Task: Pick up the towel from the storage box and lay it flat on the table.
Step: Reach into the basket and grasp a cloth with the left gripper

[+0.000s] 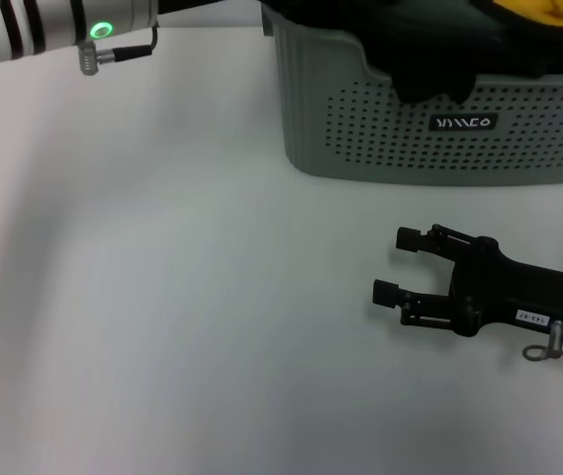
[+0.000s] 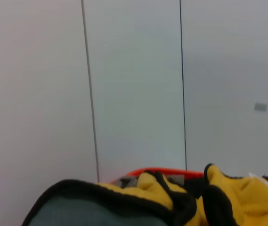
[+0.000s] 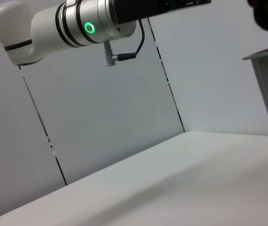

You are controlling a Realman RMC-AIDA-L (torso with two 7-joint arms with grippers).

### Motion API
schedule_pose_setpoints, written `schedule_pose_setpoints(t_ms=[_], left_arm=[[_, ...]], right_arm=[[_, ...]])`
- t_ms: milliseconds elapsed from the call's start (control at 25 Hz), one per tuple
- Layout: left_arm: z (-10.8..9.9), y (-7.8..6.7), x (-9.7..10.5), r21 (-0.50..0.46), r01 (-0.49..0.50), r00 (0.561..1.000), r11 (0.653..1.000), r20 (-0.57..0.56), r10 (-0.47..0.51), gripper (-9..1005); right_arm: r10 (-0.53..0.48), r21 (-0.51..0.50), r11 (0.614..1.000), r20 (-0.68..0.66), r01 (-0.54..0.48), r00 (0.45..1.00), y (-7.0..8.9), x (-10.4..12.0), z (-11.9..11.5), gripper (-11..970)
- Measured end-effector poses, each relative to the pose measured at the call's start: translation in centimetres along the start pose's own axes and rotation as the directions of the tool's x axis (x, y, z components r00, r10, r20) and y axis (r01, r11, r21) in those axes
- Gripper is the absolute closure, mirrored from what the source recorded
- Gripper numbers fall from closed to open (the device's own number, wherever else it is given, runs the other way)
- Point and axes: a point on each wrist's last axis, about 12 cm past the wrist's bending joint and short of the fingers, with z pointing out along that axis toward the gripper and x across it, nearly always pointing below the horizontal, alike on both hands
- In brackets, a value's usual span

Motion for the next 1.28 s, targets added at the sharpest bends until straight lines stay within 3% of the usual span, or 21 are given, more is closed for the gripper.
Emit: schedule_pose_setpoints(t_ms=[80,520,920,1280], left_arm=[[0.0,-0.1,-0.1,0.004,0.004,1.0,1.0,0.009,-0.004,604],[0.7,-0.5,-0.1,0.03,0.003,1.0,1.0,0.002,-0.003,611],[-0.2,-0.6,2.1,0.028,0.066,0.997,0.997,-0.049,-0.065,614],[-0.2,-1.4,2.6,0.073,0.096,0.994,0.993,-0.059,-0.091,614]], right_arm=[[-0.001,-0.001,1.0,0.0,0.001,1.0,0.0,0.0,0.0,89],[-0.001,0.004,1.0,-0.01,0.001,1.0,-0.1,0.1,0.0,90],[0.013,0.014,1.0,-0.014,-0.013,1.0,0.1,0.6,-0.3,89],[0.007,0.008,1.0,-0.013,-0.007,1.0,0.0,0.4,0.0,90]])
